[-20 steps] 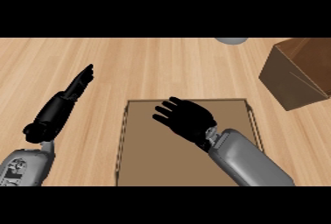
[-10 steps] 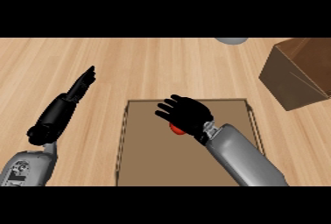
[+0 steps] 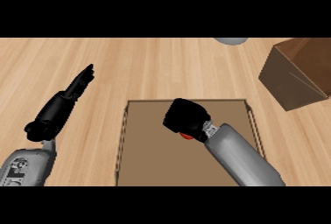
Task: Pick the tomato from the tray and place it in the cardboard box
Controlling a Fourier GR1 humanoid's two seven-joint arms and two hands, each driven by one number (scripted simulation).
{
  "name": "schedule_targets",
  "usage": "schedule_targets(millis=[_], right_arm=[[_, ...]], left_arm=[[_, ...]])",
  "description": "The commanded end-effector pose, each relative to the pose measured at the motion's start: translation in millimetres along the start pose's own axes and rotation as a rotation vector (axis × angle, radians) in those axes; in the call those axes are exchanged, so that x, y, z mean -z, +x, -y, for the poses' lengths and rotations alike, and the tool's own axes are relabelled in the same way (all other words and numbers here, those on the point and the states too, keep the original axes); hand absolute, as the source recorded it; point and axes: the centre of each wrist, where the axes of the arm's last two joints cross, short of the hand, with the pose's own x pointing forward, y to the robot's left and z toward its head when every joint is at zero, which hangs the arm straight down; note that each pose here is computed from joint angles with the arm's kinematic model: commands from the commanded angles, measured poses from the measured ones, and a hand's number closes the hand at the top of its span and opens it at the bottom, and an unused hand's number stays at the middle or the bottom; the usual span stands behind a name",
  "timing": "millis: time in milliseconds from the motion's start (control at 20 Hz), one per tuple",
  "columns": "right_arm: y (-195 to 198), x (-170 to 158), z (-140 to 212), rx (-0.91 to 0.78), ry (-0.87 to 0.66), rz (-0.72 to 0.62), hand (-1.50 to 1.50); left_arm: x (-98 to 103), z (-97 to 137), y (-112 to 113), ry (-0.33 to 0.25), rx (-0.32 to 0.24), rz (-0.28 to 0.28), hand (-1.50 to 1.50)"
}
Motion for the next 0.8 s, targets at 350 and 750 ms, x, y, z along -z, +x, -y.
schedule_targets(millis=[350,750], right_arm=[[-40,-2,15,0.208,-0.238,-0.323,1.50],[-88,0,61,0.282,-0.404,-0.831,1.50]], left_arm=[[-6,3,6,0.005,-0.001,0.020,0.00],[2,-4,4,0.002,0.011,0.020,0.00]])
